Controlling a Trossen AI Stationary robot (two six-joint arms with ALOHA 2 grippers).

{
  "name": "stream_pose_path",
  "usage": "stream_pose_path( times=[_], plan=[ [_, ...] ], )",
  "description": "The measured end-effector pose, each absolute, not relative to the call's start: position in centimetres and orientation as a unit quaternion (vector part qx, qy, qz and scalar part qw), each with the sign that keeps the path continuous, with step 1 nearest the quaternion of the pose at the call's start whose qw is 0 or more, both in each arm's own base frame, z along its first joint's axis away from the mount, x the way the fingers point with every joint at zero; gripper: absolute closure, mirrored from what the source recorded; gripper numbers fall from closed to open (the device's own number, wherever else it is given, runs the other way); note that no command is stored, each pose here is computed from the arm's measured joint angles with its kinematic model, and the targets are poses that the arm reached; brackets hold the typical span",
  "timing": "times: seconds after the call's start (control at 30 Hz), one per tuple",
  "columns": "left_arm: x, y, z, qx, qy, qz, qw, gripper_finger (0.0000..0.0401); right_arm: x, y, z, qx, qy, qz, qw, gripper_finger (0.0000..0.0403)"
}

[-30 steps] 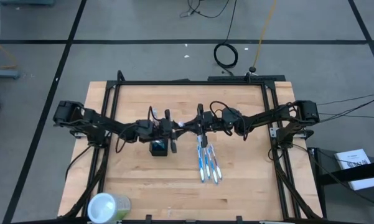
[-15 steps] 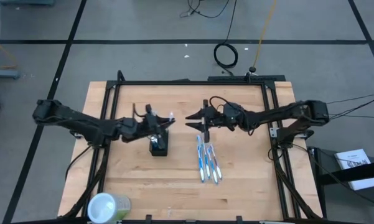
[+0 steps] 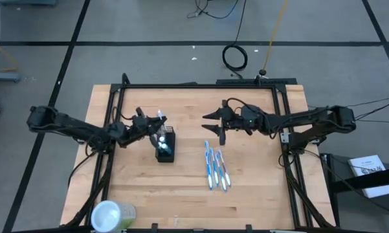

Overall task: Pick & Place toothbrushing station
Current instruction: Put the purple toothbrush into the top compartment of the mesh organizer

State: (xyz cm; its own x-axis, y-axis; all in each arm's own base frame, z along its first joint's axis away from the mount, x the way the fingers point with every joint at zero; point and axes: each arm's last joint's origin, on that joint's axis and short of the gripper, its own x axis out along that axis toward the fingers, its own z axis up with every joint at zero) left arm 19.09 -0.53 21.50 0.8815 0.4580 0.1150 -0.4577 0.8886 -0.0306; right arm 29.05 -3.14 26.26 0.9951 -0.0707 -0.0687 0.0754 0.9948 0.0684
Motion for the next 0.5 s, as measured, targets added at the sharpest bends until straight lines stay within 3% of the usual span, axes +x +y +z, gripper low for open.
stream_pose_path(
  times=[0.5],
  plan=[
    [20.6, 0.7, 18.4, -0.017, -0.035, 0.227, 0.973, 0.0384, 28.8, -3.2, 26.1, 0.032, -0.003, -0.045, 0.998, 0.0238]
  ],
)
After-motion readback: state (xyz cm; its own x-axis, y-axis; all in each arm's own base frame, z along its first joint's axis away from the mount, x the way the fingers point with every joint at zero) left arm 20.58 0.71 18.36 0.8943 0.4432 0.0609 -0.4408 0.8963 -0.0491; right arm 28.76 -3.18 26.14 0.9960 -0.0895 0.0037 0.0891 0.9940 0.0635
